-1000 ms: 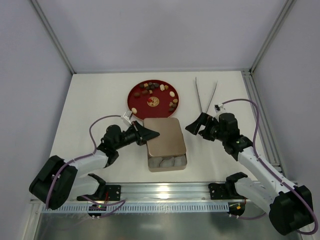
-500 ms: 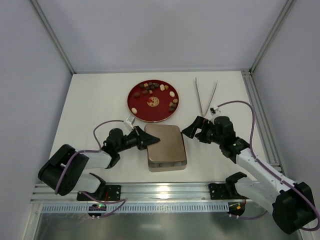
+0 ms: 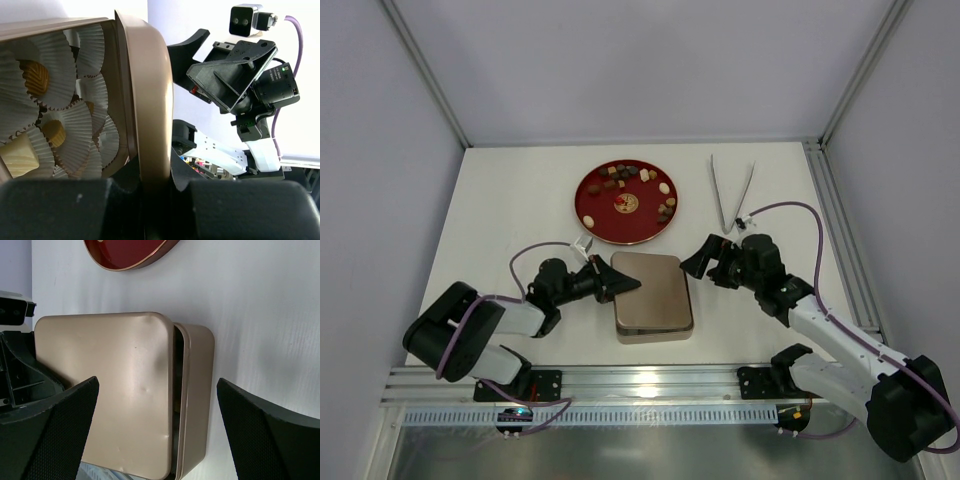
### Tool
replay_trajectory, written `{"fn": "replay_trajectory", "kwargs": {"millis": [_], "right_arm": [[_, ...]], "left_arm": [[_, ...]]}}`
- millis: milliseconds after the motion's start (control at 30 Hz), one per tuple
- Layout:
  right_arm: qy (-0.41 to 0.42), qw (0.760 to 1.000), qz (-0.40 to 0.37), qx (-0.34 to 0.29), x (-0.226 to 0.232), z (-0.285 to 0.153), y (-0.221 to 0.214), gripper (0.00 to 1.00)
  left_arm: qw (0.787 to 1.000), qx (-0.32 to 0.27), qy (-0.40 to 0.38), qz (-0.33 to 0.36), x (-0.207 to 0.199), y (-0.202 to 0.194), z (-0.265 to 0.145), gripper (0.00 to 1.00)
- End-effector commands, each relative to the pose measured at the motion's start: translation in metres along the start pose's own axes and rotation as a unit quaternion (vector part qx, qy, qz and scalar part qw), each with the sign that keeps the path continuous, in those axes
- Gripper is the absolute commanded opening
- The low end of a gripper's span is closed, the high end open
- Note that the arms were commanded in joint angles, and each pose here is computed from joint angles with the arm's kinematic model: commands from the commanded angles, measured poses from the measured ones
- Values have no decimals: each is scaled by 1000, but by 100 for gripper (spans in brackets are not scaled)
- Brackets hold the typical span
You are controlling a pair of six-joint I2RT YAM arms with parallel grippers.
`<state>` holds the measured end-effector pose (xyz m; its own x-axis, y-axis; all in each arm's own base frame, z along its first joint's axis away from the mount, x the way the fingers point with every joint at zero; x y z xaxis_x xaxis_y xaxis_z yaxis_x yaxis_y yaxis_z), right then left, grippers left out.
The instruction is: Pack the chocolate
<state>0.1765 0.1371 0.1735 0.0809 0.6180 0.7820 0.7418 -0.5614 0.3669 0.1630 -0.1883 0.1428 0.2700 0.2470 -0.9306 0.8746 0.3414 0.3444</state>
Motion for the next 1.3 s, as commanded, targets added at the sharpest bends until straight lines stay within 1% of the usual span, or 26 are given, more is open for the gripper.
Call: {"fn": "replay_trajectory", "kwargs": {"millis": [0, 333, 467, 700, 733, 800, 833, 867, 900, 967, 1067, 1167, 1267], "right_arm": [[12, 1000, -5, -20, 4, 3, 3, 100], [8, 1000, -6, -19, 1, 4, 0, 100], [7, 1000, -7, -18, 0, 6, -1, 100], [4, 1000, -8, -15, -1, 8, -3, 100], [4, 1000, -8, -15, -1, 8, -4, 100], [2, 1000, -8, -13, -2, 8, -5, 100], [2, 1000, -8, -14, -1, 8, -4, 100], [2, 1000, -8, -14, -1, 9, -4, 100], [1, 1000, -8, -14, -2, 9, -5, 100], [1, 1000, -8, -14, -1, 9, -4, 100], [-2, 1000, -9, -12, -2, 10, -5, 100], [-3, 1000, -9, -11, -3, 10, -5, 100], [-6, 1000, -9, -9, -4, 11, -7, 100]], "left_arm": [[1000, 3, -27, 15, -6, -1, -1, 1], [1000, 17, -11, 2, 5, -7, -6, 6], [1000, 19, -6, -1, 6, -5, -8, 11], [999, 31, 13, 3, 9, -4, -10, 23], [999, 31, 12, 12, 7, -3, -11, 26], [999, 37, 26, 10, 8, -2, -11, 30], [998, 44, 36, 14, 8, -3, -13, 35], [998, 45, 38, 20, 6, 0, -12, 36], [997, 46, 47, 26, 5, 1, -12, 41], [997, 48, 50, 29, 3, 2, -14, 44], [996, 50, 61, 29, 5, 5, -18, 46], [996, 51, 67, 23, 6, 7, -22, 49], [996, 50, 72, 27, 6, 8, -25, 55]]}}
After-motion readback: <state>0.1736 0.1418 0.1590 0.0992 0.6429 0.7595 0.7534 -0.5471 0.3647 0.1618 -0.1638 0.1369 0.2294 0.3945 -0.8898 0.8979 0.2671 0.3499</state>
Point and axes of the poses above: each gripper's point midway between its finger pads, its own z axis out along the fingers, its own x axis along the line the jaws close on, y = z × x, the point moved 10 cm from there along -z, back along the fingers, and after that the axes turned 15 degrees about z, right-handed, at the moved point
